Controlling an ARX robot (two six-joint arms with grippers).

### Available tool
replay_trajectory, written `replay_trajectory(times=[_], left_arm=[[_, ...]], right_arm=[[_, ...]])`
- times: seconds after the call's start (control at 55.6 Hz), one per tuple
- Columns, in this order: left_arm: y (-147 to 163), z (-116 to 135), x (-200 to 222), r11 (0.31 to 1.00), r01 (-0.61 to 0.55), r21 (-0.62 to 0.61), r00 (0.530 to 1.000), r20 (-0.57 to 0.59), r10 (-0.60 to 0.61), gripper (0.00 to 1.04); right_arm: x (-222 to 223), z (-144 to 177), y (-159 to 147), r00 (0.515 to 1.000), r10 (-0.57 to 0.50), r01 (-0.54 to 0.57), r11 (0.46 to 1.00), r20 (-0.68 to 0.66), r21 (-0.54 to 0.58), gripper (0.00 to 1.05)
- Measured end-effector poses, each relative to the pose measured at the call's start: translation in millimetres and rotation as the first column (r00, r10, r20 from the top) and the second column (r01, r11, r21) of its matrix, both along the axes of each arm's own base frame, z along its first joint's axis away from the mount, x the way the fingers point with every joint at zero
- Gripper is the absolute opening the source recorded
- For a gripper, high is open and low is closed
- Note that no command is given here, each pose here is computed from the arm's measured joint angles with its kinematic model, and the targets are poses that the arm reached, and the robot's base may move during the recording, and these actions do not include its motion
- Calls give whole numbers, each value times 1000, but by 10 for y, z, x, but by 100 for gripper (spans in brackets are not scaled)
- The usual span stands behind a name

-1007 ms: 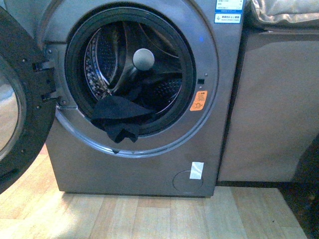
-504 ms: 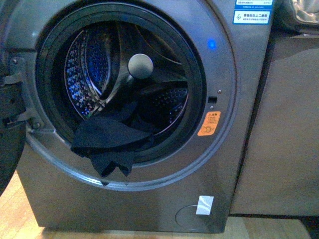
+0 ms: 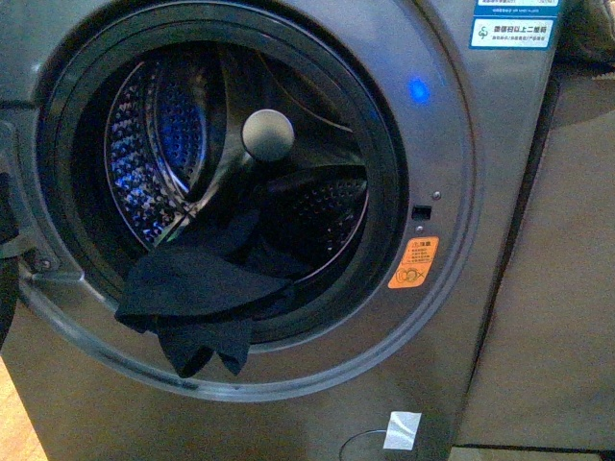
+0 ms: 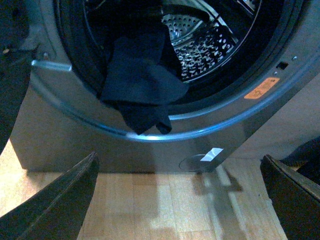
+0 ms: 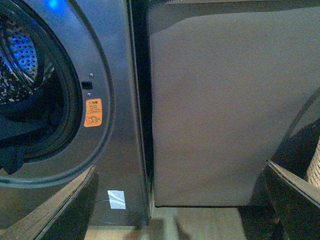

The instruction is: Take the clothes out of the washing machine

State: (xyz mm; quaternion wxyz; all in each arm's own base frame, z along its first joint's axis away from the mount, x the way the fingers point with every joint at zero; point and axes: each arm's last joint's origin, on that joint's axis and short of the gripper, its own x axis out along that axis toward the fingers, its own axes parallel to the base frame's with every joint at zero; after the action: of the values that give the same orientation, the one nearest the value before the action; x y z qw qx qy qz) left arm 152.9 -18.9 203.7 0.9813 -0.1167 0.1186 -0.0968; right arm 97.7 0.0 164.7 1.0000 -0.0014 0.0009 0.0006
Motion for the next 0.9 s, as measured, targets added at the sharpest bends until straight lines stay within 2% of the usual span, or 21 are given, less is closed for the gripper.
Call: replay_trajectory(times=[0.108, 0.216, 0.648, 0.899], left_arm=[[-109, 106, 342, 999, 28, 36, 1000, -9, -27, 98], [-207, 104, 656, 997, 45, 67, 998, -44, -42, 98], [-625, -99, 1677, 978, 111, 176, 986, -141, -86, 98], [-722, -272, 2174, 965, 114, 238, 981, -182, -71, 98]], right_arm=[[0, 0, 0, 1000, 0, 0, 1000, 0, 0, 97], [0, 0, 0, 1000, 0, 0, 1000, 0, 0, 97], [0, 0, 0, 1000, 0, 0, 1000, 0, 0, 97], [0, 0, 0, 1000, 0, 0, 1000, 0, 0, 97]])
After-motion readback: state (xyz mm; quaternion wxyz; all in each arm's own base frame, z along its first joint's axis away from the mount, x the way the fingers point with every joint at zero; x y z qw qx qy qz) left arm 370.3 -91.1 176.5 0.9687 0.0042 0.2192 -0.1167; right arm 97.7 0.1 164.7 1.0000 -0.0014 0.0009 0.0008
